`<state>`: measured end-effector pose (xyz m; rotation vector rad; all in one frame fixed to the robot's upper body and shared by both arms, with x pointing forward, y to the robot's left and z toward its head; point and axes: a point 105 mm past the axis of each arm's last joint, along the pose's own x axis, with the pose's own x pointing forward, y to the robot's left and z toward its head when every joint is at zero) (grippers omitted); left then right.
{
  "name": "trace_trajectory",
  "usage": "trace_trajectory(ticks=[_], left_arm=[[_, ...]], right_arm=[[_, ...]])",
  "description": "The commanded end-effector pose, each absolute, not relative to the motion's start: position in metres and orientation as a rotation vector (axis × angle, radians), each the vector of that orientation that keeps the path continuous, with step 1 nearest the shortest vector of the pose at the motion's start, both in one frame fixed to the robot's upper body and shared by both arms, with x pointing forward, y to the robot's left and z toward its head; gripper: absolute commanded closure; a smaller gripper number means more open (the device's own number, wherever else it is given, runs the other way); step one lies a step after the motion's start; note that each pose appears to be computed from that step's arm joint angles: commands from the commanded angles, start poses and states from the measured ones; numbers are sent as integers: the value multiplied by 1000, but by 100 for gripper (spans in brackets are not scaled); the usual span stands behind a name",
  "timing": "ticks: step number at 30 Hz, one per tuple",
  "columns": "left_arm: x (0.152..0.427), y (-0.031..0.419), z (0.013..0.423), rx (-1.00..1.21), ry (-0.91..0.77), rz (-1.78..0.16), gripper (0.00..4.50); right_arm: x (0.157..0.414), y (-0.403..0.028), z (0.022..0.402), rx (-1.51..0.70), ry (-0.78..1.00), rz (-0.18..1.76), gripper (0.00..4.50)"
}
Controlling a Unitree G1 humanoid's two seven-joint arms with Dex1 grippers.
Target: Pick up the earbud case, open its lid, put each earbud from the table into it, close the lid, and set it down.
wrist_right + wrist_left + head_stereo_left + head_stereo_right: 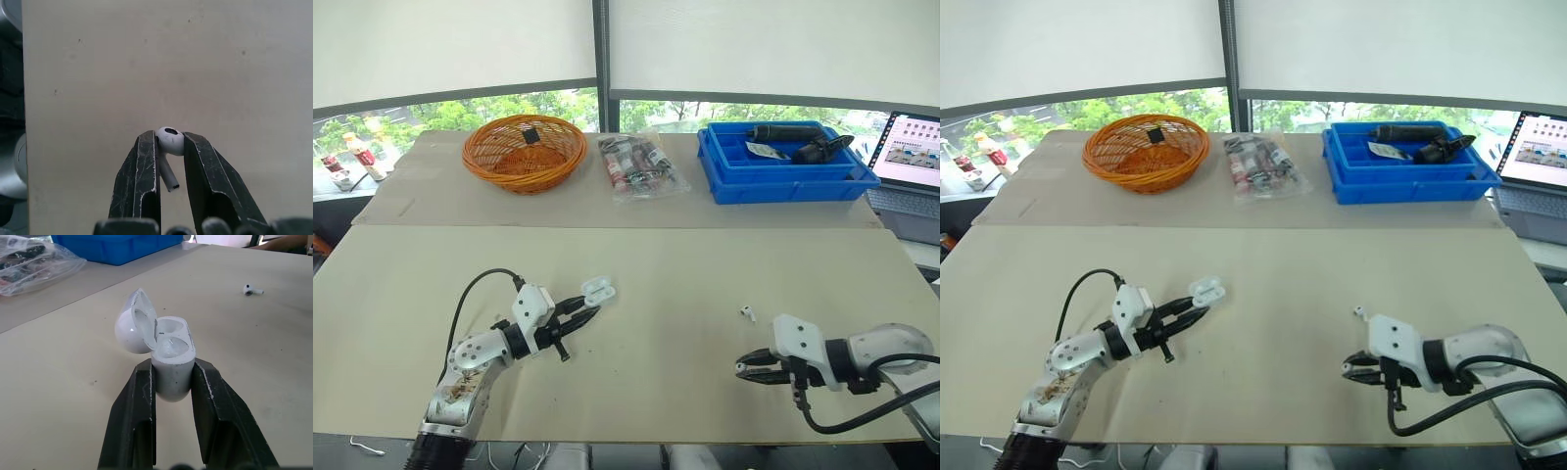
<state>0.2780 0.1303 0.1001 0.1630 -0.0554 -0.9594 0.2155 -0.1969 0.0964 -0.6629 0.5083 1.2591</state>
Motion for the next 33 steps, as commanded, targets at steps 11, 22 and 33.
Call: trace_trajectory(ticks=[11,22,33], left_arm=[[271,125,116,161,-76,-992,399],[267,123,116,159,-65,-997,399],[265,122,114,148,-49,-1002,399]], right_arm=[[208,-204,82,-774,506,1325,416],[214,-215,82,-793,534,1316,286],[202,-203,127,-788,461,1234,149]])
